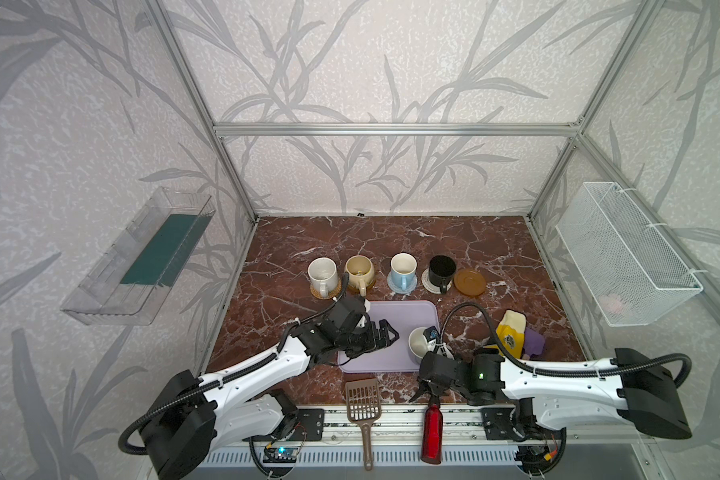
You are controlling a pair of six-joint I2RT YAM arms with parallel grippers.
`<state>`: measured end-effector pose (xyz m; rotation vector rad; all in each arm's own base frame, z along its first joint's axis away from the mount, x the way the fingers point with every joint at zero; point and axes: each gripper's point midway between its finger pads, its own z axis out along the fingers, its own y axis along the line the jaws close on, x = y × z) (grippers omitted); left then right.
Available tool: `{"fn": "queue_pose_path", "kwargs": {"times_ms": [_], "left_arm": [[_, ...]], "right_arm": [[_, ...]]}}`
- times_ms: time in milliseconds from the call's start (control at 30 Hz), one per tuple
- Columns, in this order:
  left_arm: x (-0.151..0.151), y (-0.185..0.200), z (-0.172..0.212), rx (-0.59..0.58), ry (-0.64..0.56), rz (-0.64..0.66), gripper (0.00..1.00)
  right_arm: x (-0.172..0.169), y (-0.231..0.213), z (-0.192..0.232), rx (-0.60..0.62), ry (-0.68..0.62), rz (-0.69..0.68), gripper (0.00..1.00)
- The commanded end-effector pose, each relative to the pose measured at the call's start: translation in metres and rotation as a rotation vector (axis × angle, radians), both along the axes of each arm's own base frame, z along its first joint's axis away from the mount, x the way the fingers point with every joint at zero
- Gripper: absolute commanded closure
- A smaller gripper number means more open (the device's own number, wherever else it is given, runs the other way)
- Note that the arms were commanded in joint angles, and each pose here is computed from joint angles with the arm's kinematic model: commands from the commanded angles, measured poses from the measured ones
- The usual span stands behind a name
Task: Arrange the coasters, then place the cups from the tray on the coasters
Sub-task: 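Close the right gripper inside the lavender mug, then lift the lavender mug off the tray toward the brown wooden coaster with the right gripper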
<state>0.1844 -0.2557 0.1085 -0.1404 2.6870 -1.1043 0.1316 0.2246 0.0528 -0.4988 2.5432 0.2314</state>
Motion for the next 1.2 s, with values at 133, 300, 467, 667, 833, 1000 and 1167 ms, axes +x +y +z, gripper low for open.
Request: {"fn": "queue_pose_path", "kwargs": {"times_ms": [133,300,467,667,833,1000,1167], "left_arm": [[0.009,-0.008,0.017,-0.03,-0.034,0.016,0.01],[0.015,-0.012,0.025,-0.037,-0.056,0.018,0.01],[0.026,-0.02,0.045,-0.089,-0.101,0.039,0.01],[0.04,-0.028,0.076,-0.142,-0.168,0.062,0.01],[0.049,-0.035,0.091,-0.156,-0.2,0.064,0.01],[0.058,-0.044,0.109,-0.182,-0.232,0.06,0.01],[0.068,-0.053,0.13,-0.209,-0.274,0.058,0.01]], "right_arm": [[0.01,0.004,0.023,0.081,-0.077,-0.031,0.92],[0.018,0.001,0.037,0.096,-0.142,-0.052,0.92],[0.025,-0.006,0.06,0.09,-0.185,-0.052,0.93],[0.035,-0.02,0.082,0.13,-0.182,-0.082,0.94],[0.044,-0.035,0.093,0.134,-0.163,-0.102,0.94],[0.051,-0.051,0.106,0.102,-0.167,-0.101,0.94],[0.065,-0.064,0.119,0.127,-0.176,-0.139,0.94]]}}
